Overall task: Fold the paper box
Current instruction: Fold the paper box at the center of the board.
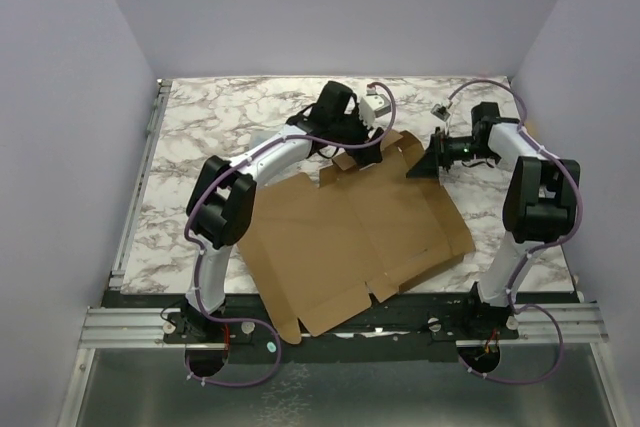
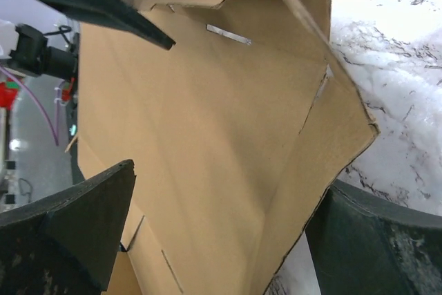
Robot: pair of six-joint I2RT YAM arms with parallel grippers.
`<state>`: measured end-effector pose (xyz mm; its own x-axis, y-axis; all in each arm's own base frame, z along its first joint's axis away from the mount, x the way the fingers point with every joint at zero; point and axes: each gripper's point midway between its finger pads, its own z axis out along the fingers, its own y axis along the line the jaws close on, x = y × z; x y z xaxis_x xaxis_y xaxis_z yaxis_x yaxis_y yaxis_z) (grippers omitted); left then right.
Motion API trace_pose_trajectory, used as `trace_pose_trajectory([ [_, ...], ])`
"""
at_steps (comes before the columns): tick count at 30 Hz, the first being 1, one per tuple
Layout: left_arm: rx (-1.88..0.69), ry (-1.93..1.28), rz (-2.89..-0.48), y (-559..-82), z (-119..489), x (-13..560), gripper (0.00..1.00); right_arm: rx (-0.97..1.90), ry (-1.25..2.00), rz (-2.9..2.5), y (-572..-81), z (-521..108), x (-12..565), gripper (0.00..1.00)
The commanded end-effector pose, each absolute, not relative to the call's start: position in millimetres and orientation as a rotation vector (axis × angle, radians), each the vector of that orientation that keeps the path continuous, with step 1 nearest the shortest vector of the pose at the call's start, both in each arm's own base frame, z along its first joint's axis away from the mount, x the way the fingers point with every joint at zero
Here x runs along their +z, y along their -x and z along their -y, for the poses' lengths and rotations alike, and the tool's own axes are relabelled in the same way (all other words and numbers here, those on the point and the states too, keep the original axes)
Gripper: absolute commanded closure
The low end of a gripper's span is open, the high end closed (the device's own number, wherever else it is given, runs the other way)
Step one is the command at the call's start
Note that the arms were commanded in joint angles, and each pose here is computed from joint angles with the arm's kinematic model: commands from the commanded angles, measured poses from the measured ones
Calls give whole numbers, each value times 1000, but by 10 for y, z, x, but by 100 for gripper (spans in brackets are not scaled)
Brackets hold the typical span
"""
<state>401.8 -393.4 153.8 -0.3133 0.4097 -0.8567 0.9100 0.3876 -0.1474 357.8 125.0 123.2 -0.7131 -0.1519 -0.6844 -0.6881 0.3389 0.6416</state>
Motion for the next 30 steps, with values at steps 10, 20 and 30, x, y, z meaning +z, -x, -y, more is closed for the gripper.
trace_pose_trajectory([
  [10,-1046,-1074,-1879,-4041,4015,1712,75,1152,834,-2076,-3485,-1192,1172,15],
  [20,-1199,-1000,-1878,-4066,3893,1753,75,1087,645,-2229,-3619,-1069,942,46],
  [30,-1297,-944,-1893,-4067,3840,1740,75,1069,688,-2179,-3672,-1092,964,67],
])
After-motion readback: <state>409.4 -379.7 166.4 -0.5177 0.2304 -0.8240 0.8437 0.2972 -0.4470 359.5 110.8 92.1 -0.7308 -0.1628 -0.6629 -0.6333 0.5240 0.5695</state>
